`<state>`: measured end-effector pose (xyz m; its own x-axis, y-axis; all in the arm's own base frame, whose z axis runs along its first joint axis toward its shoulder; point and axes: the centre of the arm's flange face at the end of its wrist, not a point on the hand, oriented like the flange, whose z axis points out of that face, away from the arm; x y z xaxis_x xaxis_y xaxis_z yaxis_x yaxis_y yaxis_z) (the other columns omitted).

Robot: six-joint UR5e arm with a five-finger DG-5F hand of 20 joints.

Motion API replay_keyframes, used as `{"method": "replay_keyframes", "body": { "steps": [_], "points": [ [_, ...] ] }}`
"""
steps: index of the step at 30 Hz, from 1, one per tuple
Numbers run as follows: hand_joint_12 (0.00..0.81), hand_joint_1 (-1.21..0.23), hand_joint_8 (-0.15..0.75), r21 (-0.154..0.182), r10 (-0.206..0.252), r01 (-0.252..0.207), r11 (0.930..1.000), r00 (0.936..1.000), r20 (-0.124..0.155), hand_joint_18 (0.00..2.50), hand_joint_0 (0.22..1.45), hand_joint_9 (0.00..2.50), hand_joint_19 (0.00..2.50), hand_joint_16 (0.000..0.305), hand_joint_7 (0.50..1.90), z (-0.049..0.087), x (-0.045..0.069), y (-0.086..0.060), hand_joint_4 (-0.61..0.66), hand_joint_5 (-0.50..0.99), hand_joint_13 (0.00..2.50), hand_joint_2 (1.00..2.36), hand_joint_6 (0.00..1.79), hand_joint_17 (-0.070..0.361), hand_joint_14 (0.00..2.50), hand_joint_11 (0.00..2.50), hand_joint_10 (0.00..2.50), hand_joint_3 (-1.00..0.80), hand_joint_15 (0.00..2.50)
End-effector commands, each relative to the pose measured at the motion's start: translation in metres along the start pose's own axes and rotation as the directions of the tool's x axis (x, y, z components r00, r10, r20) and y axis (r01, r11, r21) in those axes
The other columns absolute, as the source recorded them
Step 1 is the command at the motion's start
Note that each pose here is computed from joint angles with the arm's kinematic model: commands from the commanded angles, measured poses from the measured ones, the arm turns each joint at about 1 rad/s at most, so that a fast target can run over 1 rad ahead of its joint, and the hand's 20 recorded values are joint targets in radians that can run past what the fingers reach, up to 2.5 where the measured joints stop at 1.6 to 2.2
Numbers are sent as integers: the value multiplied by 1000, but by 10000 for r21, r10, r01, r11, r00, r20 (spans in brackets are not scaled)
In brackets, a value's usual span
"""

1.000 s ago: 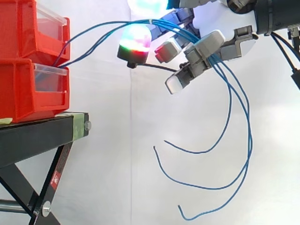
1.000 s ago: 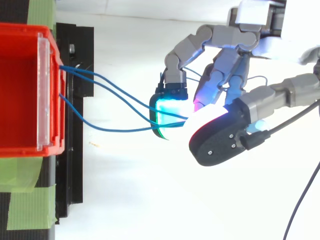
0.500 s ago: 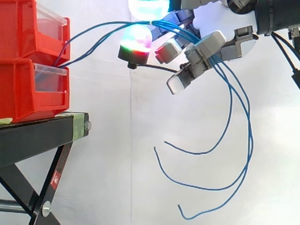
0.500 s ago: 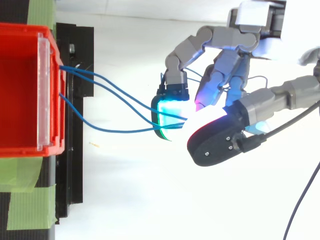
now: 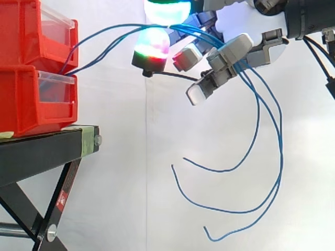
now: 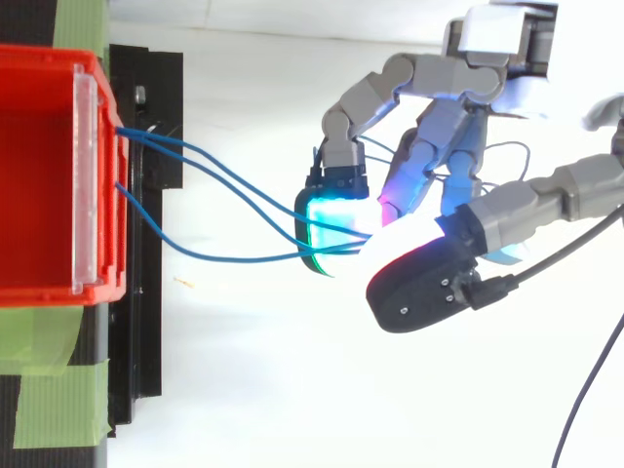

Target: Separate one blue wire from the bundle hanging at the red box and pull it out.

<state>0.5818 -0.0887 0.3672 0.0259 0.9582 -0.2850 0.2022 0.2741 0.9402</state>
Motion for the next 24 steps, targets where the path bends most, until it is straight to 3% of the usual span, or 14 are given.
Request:
{"method": "replay_keyframes", "body": {
  "steps": [1, 17, 22, 24],
  "points": [
    [430, -894, 380, 4, -2, 2, 10000, 10000, -4, 908, 598, 1098, 488, 52, 961, 0, 0, 0, 185, -174, 1576, 1024, 896, 117, 15, 1140, 21, -131, 1375],
    [428, -973, 372, -11, 17, -17, 10000, 10000, 0, 878, 598, 1016, 483, 54, 907, 0, 0, 0, 222, -204, 1537, 1010, 903, 122, 15, 1110, 20, -389, 1351],
    [435, -936, 379, -21, 38, -38, 10000, 10000, 18, 885, 580, 1031, 488, 55, 871, 0, -1, 0, 232, -204, 1541, 1003, 901, 123, 14, 1122, 20, -461, 1351],
    [443, -858, 386, -21, 38, -38, 10000, 10000, 18, 905, 566, 1079, 501, 55, 880, 0, -1, 0, 222, -190, 1564, 1006, 891, 123, 15, 1113, 20, -435, 1350]
  ]
}}
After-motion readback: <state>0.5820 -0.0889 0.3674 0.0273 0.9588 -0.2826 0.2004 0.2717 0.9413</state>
